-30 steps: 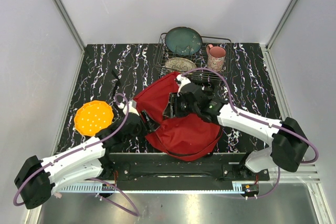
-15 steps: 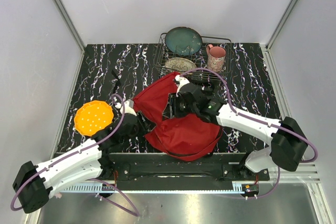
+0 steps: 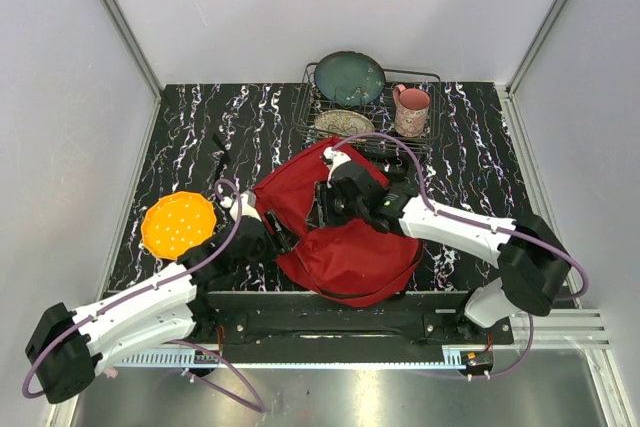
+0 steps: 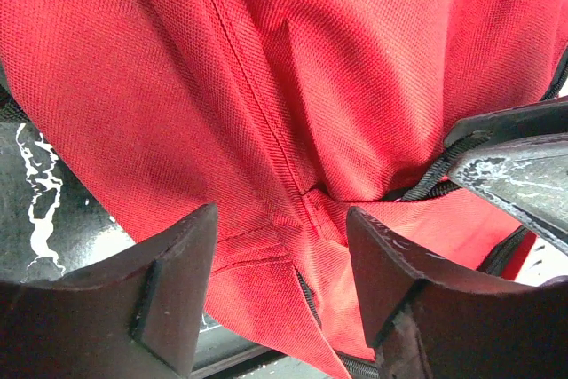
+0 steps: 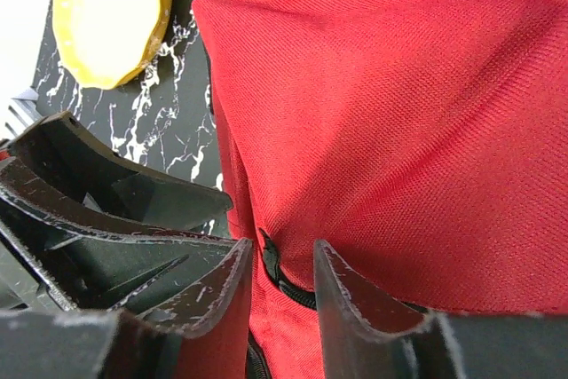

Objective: Pack the student bag
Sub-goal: Zip the student bag at the center of the board.

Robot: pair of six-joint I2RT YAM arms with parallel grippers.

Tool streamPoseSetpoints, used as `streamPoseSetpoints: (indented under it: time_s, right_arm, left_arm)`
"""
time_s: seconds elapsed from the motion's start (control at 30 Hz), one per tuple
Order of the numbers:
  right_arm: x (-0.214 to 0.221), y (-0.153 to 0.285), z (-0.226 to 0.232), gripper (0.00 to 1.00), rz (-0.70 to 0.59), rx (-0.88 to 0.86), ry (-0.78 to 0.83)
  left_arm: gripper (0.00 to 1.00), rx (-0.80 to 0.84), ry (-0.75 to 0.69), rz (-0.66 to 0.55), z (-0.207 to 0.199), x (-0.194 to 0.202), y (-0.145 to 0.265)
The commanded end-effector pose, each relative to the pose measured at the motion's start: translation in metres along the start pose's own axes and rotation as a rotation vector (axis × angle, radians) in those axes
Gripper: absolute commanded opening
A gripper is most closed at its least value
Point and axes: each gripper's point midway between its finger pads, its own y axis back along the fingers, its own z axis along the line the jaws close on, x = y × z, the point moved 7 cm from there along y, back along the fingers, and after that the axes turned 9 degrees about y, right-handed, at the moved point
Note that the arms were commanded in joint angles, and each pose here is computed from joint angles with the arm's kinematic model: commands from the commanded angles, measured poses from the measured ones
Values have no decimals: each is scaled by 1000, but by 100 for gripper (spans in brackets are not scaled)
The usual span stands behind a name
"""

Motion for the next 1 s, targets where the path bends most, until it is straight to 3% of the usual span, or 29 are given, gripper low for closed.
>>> streamPoseSetpoints:
  time_s: [0.0,0.33,0.47,0.73,0.9,0.93,0.97]
  right_arm:
    - [-15,-3,12,37,-43,-13,17]
    - [-17,-3,21,43,-52,-50,31]
    - [-13,-9,22,42,-30,-47,28]
    - [-5,-16,16,31,-15,2,30]
    - [-6,-11,14,9,-27,21,32]
    - [-7,-10,13,0,-37,33,30]
    - [-7,-8,12,0,-40,38,27]
  left_arm:
    - [60,39,7,-38,-14,-8,-1]
    - [55,42,11,-39,-11,-8,0]
    - [48,47,12,-39,-12,-8,1]
    - [45,54,15,-45,-12,-9,3]
    - [45,51,16,-45,-11,-9,4]
    - [48,49,19,-46,-11,-9,4]
    - [54,49,19,-46,-10,-8,3]
